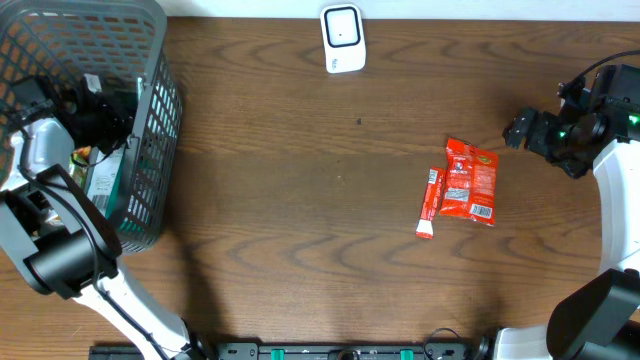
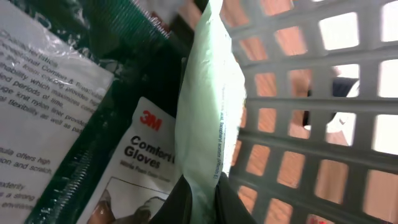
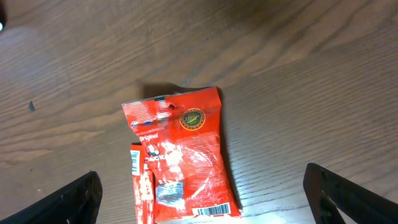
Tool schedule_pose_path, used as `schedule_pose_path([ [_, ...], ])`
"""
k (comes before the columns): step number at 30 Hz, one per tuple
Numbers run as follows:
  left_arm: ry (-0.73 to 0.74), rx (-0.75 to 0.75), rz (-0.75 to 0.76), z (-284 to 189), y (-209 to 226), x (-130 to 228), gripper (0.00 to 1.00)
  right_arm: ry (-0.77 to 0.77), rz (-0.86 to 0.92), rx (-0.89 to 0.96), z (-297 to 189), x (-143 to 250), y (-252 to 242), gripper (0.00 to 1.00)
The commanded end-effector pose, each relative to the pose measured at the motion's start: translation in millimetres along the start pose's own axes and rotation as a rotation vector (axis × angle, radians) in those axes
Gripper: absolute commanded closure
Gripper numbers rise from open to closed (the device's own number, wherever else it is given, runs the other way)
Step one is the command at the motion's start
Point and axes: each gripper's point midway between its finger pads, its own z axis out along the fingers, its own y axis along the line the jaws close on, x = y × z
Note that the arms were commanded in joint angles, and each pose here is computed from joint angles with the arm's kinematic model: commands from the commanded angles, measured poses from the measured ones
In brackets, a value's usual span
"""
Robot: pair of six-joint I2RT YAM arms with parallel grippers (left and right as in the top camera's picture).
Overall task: Scan the item barcode
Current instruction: 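Grasp the pale green wipes pack in the basket with the left gripper, then lift the wipes pack out and carry it beside the stick packet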
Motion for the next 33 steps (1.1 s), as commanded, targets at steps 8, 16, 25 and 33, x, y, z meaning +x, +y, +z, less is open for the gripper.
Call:
schedule_pose_path([
  [8,-0.234,-0.019,0.138,-89,-65,-37,0.93,-0.005,-0.005,-0.003,-1,-3,-1,0.01],
  [16,-0.422,-0.060,0.217,-159,-119,-41,0.93,-0.005,-0.005,-0.003,-1,-3,-1,0.01],
  [25,-0.606,-0.121,0.309,-254,-192,17,0.93,-0.005,-0.005,-0.003,-1,-3,-1,0.01],
  [33,-0.246,-0.060,0.342,-206,-227,142,0.93,-0.005,-0.005,-0.003,-1,-3,-1,0.01],
])
